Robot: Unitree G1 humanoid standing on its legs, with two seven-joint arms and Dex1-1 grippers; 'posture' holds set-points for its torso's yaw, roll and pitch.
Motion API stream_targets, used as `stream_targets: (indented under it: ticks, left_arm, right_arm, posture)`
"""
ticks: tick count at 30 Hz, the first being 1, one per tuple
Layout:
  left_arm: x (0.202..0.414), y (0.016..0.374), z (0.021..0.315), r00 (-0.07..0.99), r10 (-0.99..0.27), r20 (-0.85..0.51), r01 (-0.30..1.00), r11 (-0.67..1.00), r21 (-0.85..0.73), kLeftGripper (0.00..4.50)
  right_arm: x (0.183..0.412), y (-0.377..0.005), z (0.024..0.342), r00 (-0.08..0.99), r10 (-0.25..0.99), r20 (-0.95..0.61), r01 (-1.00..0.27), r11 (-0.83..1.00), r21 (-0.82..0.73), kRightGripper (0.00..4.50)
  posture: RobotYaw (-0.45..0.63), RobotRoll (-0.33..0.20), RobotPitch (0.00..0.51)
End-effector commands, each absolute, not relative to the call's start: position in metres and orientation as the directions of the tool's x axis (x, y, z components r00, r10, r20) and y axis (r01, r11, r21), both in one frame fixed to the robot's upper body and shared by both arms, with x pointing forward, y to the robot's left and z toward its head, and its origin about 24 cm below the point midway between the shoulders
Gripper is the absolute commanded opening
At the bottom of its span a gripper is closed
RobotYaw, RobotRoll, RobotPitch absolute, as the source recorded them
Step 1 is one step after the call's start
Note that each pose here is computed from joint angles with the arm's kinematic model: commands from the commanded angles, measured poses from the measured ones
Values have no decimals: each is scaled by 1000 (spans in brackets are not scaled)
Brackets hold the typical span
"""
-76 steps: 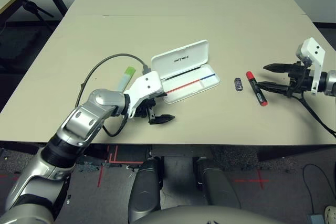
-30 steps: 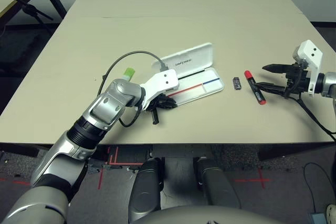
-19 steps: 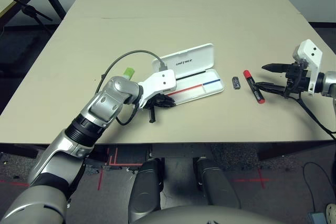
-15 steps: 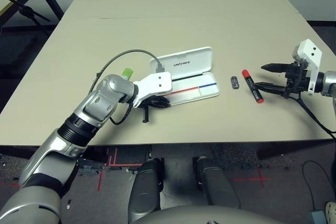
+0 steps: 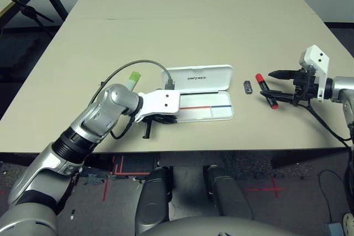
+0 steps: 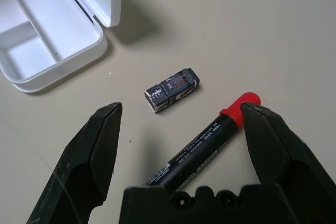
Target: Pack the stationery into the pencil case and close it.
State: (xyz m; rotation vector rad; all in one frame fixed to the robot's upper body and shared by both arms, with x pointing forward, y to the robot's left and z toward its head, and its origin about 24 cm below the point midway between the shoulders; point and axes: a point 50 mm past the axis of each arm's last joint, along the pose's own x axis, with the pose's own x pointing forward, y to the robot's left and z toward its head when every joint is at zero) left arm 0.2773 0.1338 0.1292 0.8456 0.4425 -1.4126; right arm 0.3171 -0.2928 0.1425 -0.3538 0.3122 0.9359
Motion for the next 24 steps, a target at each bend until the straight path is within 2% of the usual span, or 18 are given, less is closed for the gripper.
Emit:
stream_targets:
  ticks: [1,5,8,14,18,24]
  left_arm:
    - [274,134,128,149,-670,-728,962,-72,263,33]
    - [276,134,128,168,-668,-725,958,-64,281,33]
    - [277,133,130,176,-676,-716,956,-57,289,686]
    - [274,139,141,188,-697,-692,955,-33,293,3074]
    - [269,144,150,191,-727,-660,957,-10,288,4459]
    - [263,159,166,234,-744,-625,951,41,307,4459]
  right_arm:
    - [319,-289,142,533,730,-428,-840,518,-164,4500]
    - [320,-288,141,528,732,-431,-843,513,-163,4500]
    - [320,-288,141,526,732,-433,-845,510,-163,4500]
    - [320,-287,140,514,736,-441,-851,500,-158,4500]
    - [320,-286,142,505,740,-444,-856,493,-152,4500]
    - [318,-292,150,504,741,-443,-857,492,-152,4500]
  posture:
    - [14,0,156]
    - [15,0,156]
    - [17,0,156]
    - [27,0,155]
    - [29,0,153]
    - [30,0,150]
